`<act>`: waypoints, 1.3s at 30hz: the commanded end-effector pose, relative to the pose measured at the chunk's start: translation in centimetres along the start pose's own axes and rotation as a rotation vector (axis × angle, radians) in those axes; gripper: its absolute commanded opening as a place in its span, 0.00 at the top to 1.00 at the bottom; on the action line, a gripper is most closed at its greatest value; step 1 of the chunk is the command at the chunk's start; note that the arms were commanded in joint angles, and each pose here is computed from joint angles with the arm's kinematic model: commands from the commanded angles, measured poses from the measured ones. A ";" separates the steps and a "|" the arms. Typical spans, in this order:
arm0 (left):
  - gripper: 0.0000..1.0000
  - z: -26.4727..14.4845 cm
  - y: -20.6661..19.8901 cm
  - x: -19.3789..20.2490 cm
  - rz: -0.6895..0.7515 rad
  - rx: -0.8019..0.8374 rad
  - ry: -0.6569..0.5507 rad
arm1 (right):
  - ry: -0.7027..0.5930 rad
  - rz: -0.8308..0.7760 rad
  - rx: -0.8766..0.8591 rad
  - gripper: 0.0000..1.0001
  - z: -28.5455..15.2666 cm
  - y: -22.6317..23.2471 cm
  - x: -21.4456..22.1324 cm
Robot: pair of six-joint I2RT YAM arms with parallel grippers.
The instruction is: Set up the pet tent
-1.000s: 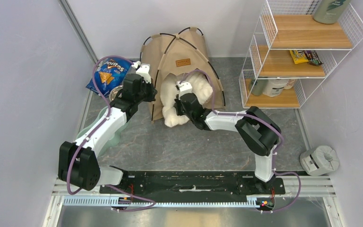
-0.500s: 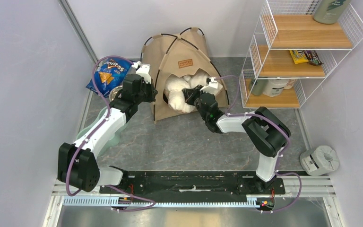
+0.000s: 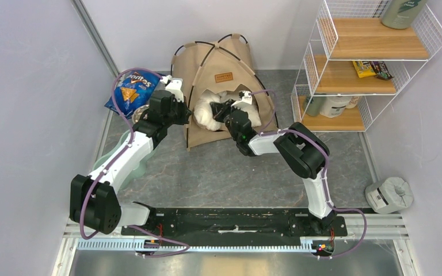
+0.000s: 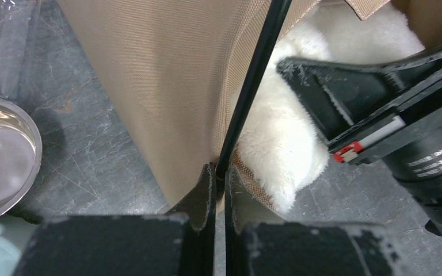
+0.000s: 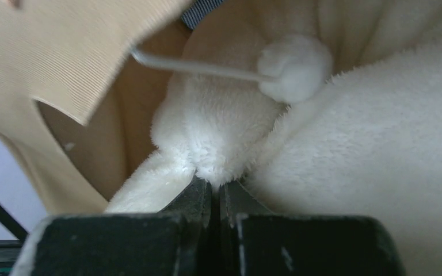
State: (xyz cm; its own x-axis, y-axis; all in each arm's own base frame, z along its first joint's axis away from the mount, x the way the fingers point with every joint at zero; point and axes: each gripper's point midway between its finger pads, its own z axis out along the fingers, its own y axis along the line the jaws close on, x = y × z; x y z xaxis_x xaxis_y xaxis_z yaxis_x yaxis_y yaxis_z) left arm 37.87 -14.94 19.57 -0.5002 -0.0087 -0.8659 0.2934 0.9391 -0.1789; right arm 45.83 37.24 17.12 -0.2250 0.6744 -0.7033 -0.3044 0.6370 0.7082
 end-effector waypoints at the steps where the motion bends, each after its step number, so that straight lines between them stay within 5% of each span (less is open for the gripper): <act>1: 0.98 -0.5 -0.3 0.4 -0.052 0.001 0.022 | -0.009 -0.050 -0.012 1.00 0.1 -0.4 0.8; 4: 0.98 -0.3 -0.5 0.4 -0.060 0.009 0.022 | 0.040 -0.115 0.072 1.00 -0.7 -2.3 1.4; 10: 0.98 -0.3 -0.2 0.7 -0.059 -0.007 0.035 | 0.109 -0.225 0.158 0.45 -3.4 -1.6 -1.2; 15: 0.98 -0.2 0.1 0.8 -0.061 -0.021 0.044 | 0.137 -0.298 0.288 0.19 -6.7 -1.2 -5.3; 22: 0.98 -0.3 0.2 0.8 -0.062 -0.028 0.045 | 0.143 -0.413 0.523 0.10 -11.1 -4.9 -8.5; 30: 0.98 -0.2 0.2 0.8 -0.062 -0.030 0.048 | 0.203 -0.421 0.682 0.03 -10.2 -9.0 -4.7; 32: 0.98 -0.2 0.4 0.9 -0.055 -0.040 0.052 | 0.195 -0.429 0.690 0.05 -9.0 -9.8 -3.7; 34: 0.98 -0.2 0.6 0.9 -0.048 -0.049 0.055 | 0.163 -0.452 0.682 0.21 -7.8 -10.2 -3.4; 37: 0.98 -0.2 0.8 0.8 -0.040 -0.056 0.052 | 0.057 -0.500 0.675 0.76 -6.5 -10.0 -4.9; 39: 0.98 -0.3 0.8 0.8 -0.037 -0.054 0.052 | -0.011 -0.565 0.668 0.95 -6.0 -9.3 -6.5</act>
State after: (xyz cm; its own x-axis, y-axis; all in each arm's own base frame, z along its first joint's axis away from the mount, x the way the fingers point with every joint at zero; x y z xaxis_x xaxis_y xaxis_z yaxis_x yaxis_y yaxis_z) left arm 37.86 -14.43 19.40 -0.5088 -0.0064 -0.8609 0.2683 0.9490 -0.1656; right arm 41.94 25.22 9.77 -0.3913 0.2041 -0.8973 0.1957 0.9712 0.1356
